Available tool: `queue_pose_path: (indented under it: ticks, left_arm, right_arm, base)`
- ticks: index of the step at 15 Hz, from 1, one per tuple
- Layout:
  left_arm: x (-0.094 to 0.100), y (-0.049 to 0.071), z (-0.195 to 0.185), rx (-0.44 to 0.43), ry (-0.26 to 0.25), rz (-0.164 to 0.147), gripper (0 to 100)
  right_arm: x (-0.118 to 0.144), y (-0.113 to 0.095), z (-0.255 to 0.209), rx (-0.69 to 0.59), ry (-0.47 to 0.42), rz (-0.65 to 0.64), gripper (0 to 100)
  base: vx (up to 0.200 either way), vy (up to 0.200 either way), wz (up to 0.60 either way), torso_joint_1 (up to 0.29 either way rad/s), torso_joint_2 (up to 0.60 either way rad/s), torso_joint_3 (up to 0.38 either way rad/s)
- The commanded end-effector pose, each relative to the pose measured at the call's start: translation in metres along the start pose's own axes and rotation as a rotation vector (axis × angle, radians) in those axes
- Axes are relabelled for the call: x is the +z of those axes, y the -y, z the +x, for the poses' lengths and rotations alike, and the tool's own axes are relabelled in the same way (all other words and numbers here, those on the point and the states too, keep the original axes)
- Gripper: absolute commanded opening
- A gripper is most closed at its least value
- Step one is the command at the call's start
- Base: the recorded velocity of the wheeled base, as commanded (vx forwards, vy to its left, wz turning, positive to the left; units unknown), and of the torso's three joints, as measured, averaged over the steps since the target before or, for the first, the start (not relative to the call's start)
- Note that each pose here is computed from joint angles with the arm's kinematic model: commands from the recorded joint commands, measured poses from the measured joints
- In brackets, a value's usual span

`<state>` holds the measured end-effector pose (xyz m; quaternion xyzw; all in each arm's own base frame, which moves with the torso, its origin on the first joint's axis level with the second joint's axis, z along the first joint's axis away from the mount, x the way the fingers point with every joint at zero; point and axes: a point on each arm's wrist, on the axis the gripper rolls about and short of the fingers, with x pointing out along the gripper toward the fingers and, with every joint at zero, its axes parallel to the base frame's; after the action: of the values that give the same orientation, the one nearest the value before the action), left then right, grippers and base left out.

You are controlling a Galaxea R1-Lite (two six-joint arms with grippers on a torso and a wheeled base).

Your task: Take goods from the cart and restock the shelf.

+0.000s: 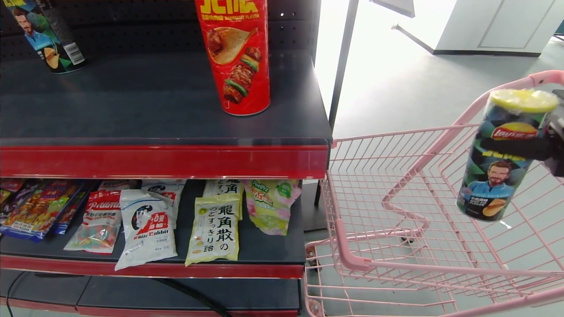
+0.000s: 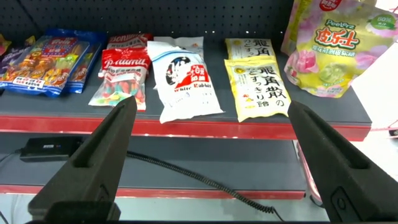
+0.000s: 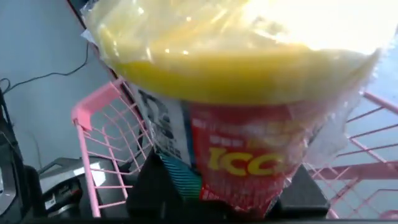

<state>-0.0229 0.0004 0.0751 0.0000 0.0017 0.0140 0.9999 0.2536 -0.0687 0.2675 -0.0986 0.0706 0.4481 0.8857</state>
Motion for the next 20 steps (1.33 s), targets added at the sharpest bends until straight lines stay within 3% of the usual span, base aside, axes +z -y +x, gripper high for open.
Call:
queue_pose_path:
  ticks: [1, 2, 3, 7, 9, 13, 20]
  left_arm:
    - [0.000, 0.000, 0.000, 0.001, -0.001, 0.000, 100]
    - [0.000, 0.000, 0.000, 0.001, -0.001, 0.000, 100]
    - [0.000, 0.000, 0.000, 0.001, -0.001, 0.000, 100]
    - [0.000, 0.000, 0.000, 0.001, -0.001, 0.000, 100]
    - [0.000, 0.000, 0.000, 0.001, -0.001, 0.000, 100]
    - [0.000, 0.000, 0.000, 0.001, -0.001, 0.000, 100]
    - [0.000, 0.000, 0.000, 0.001, -0.001, 0.000, 100]
  right_arm:
    - [0.073, -0.064, -0.023, -0.018, 0.082, -0.149, 0]
    - [0.087, -0.080, -0.024, 0.000, 0.105, -0.148, 0]
    - [0.103, -0.112, -0.022, 0.061, 0.134, -0.152, 0]
    - [0.095, -0.169, -0.009, 0.272, 0.146, -0.189, 0]
    - [0.092, -0.177, -0.005, 0.275, 0.125, -0.189, 0]
    - [0.056, -0.178, 0.022, 0.366, 0.015, -0.090, 0]
    - [0.043, -0.157, 0.071, 0.340, 0.015, -0.112, 0]
  base:
    - [0.000, 0.000, 0.00, 0.000, 0.00, 0.000]
    - [0.000, 0.000, 0.00, 0.000, 0.00, 0.000]
    - [0.000, 0.000, 0.00, 0.000, 0.00, 0.000]
    - [0.000, 0.000, 0.00, 0.000, 0.00, 0.000]
    - [0.000, 0.000, 0.00, 0.000, 0.00, 0.000]
    - [0.000, 0.000, 0.00, 0.000, 0.00, 0.000]
    - [0.000, 0.000, 0.00, 0.000, 0.00, 0.000]
